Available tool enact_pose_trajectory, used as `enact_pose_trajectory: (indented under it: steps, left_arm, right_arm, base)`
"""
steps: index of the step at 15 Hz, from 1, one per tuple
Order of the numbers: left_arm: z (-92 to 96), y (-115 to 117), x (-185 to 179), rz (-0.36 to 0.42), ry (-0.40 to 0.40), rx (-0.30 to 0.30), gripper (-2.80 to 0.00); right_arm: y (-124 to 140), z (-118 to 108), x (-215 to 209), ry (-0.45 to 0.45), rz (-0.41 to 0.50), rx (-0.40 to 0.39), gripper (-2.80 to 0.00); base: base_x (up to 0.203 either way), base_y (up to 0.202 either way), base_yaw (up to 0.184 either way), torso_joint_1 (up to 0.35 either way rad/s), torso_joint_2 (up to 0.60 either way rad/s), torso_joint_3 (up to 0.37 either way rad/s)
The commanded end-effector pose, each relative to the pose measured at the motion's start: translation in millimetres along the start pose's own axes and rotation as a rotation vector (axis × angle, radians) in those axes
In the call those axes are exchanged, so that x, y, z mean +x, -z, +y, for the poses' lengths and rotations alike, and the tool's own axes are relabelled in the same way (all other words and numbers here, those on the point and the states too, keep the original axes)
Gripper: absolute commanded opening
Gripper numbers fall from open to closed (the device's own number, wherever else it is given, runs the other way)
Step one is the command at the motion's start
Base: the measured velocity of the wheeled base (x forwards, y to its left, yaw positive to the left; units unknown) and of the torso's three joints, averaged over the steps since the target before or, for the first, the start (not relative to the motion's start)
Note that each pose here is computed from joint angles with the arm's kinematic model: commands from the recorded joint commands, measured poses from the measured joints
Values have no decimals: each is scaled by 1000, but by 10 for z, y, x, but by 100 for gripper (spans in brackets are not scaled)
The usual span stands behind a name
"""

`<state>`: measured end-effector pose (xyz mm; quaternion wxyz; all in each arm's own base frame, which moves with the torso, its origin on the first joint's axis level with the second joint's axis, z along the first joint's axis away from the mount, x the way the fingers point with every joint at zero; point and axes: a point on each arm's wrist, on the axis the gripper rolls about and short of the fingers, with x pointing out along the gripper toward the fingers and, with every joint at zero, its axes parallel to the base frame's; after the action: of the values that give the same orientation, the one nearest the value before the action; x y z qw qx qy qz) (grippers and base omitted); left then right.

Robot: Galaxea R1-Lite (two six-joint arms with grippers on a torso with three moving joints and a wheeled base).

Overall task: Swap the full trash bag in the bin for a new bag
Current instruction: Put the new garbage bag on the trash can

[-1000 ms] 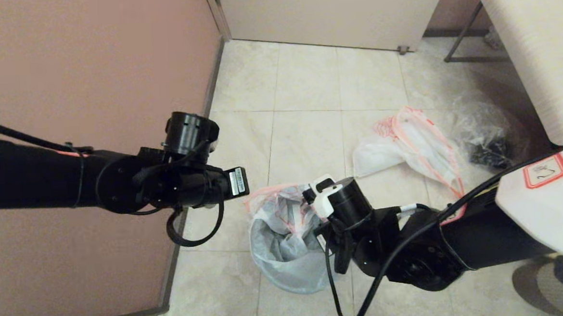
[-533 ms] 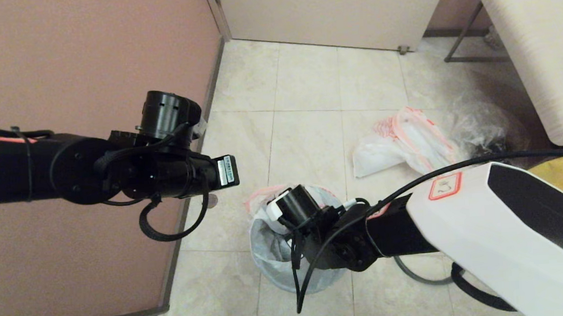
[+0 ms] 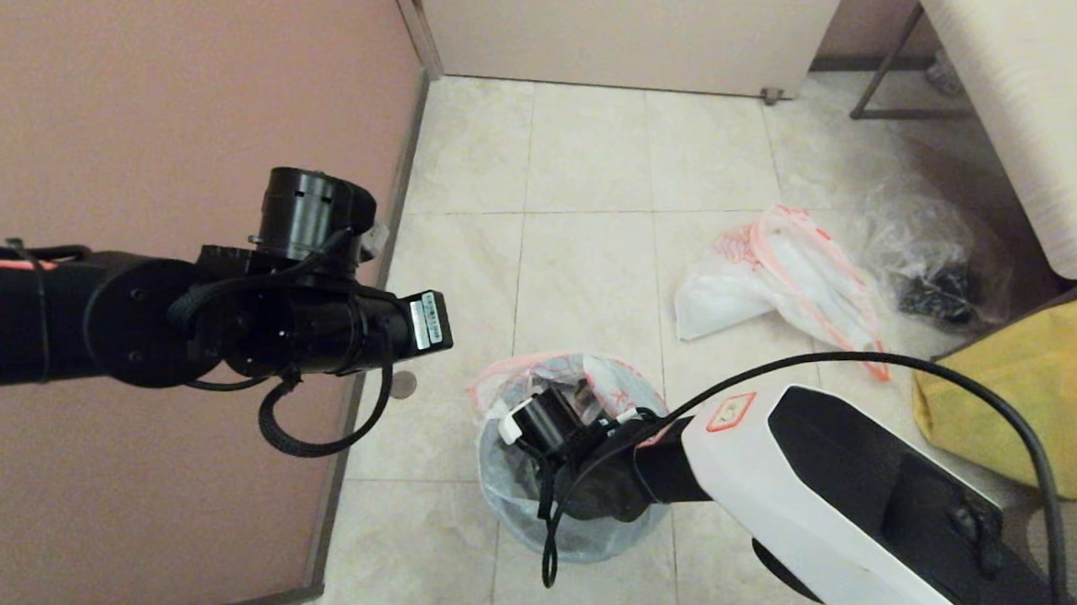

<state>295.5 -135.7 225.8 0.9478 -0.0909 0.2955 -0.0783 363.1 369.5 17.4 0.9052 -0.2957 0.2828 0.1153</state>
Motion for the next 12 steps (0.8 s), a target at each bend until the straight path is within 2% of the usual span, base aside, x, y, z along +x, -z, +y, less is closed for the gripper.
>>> enact_pose_trajectory:
  steps: [1,3,5,7,9,12]
  left_arm:
    - [1,3,-2,0,-2,-2,-280]
    - [1,0,-6,-1,1,-7,-280]
    - [-2,3,-12,-2,2,-8,-280]
    - [-14,14,-11,2,7,-6,-280]
    - [-15,19,-1,5,8,-5,-280]
    - [-13,8,-3,1,9,-5,-280]
  right_arm:
    - [242,74,345,16,44,-58,-280]
    - [310,-81,551,33,37,-108,-280]
    - [361,-136,685,-11,6,-129,-280]
    - [430,-135,764,-49,5,-195,-280]
    - [443,-128,779,-82,-2,-228,-280]
    - [499,-88,808,-96,10,-295,-280]
  base:
    - [0,0,0,0,0,0]
    - [0,0,0,0,0,0]
    - [0,0,0,0,0,0]
    - [0,0,0,0,0,0]
    - [0,0,0,0,0,0]
    - [0,0,0,0,0,0]
